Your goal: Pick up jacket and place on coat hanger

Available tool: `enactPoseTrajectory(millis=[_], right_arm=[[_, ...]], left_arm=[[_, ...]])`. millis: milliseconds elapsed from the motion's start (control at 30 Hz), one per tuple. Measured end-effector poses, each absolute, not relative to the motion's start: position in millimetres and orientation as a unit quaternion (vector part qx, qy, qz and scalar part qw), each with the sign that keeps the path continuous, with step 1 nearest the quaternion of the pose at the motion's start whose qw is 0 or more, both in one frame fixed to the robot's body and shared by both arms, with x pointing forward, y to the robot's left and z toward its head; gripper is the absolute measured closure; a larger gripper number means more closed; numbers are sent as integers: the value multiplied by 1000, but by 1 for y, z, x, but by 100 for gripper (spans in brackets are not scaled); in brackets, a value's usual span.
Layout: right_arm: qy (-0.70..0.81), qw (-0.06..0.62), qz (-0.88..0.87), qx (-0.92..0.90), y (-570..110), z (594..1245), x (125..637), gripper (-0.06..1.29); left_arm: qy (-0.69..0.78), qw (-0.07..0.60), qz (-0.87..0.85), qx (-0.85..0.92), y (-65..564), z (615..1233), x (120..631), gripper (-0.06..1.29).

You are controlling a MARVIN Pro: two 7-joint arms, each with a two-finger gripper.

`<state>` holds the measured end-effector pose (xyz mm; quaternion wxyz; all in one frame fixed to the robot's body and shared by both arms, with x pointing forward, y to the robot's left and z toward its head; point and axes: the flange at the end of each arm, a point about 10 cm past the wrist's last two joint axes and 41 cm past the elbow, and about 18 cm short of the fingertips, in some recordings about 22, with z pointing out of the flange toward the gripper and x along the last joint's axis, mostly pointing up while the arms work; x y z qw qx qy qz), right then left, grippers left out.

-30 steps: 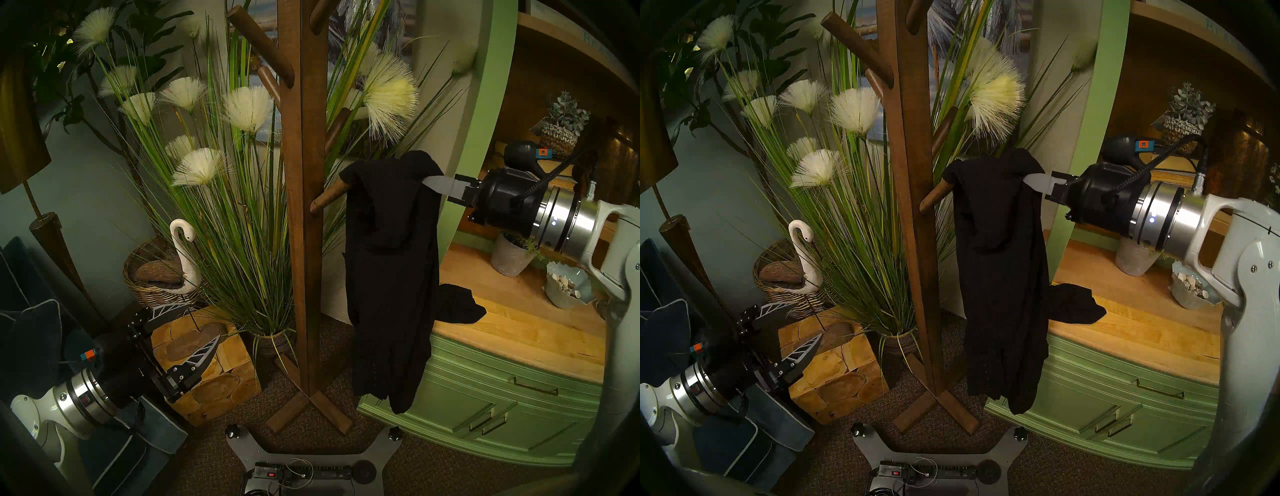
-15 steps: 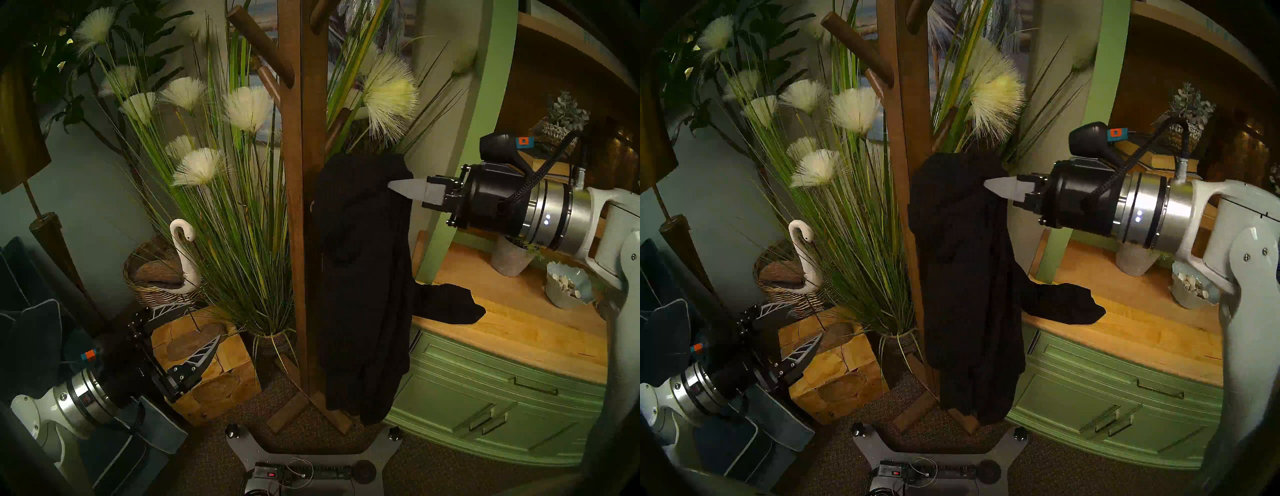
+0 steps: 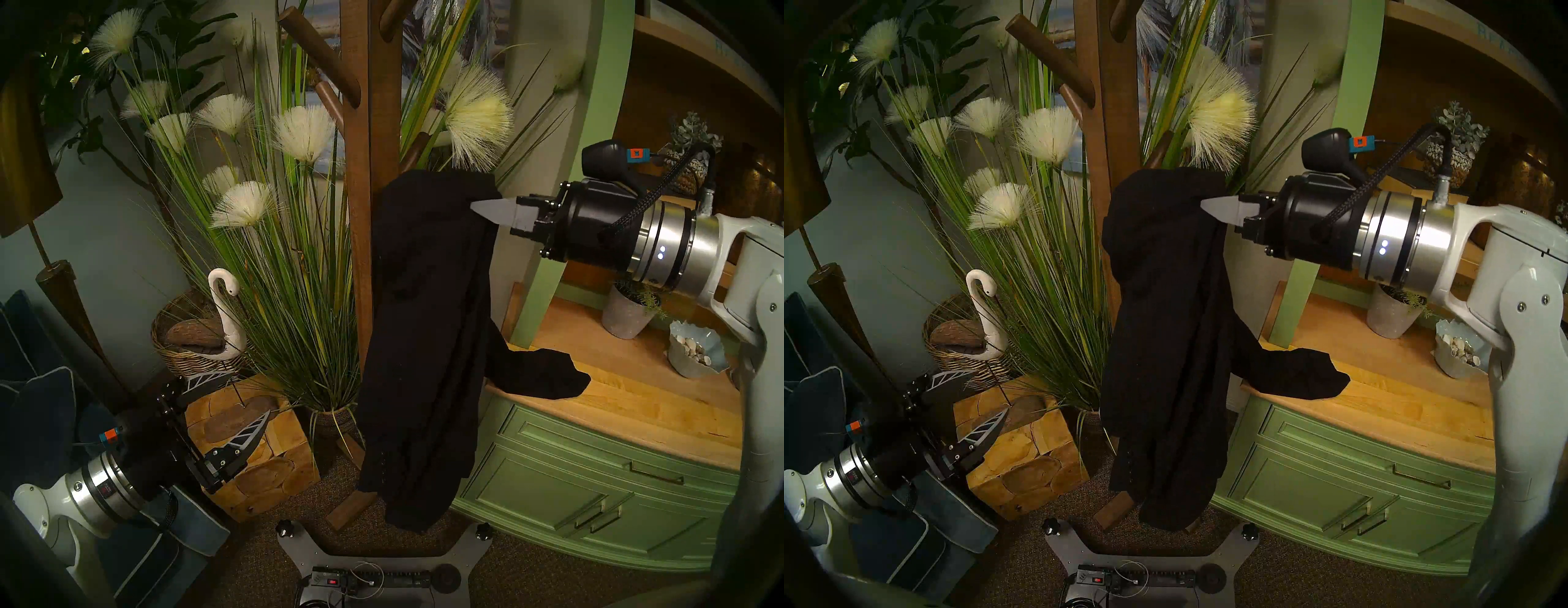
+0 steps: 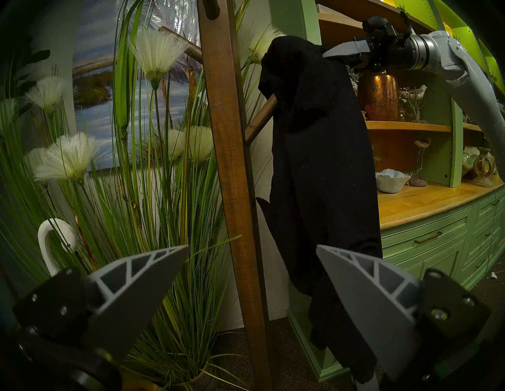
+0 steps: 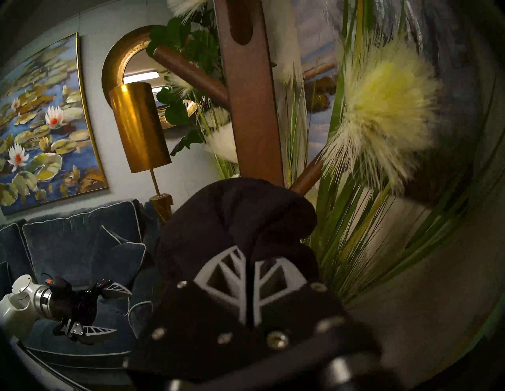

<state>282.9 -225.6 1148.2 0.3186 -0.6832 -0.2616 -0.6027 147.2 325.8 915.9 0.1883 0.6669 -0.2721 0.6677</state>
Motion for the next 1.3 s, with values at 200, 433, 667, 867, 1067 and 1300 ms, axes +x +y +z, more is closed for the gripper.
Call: enactPoseTrajectory(millis=[200, 433, 667, 867, 1067, 1300], right_arm=[[-262, 326, -614, -670, -218, 1153, 285, 127], [-266, 344, -606, -666, -198, 1147, 290, 127], [-259, 333, -612, -669, -179, 1139, 299, 127], [-247, 312, -624, -673, -162, 1132, 306, 127], [-234, 294, -636, -674, -145, 1128, 311, 127], [-217, 277, -647, -677, -129, 1124, 318, 127]], left_arm=[[-272, 188, 668, 667, 326, 916, 147, -3], [-273, 188, 667, 667, 326, 916, 147, -3], [-273, 188, 667, 667, 326, 915, 147, -3], [-274, 187, 667, 667, 326, 915, 147, -3], [-274, 187, 667, 667, 326, 915, 147, -3], [-274, 187, 666, 668, 326, 915, 147, -3]])
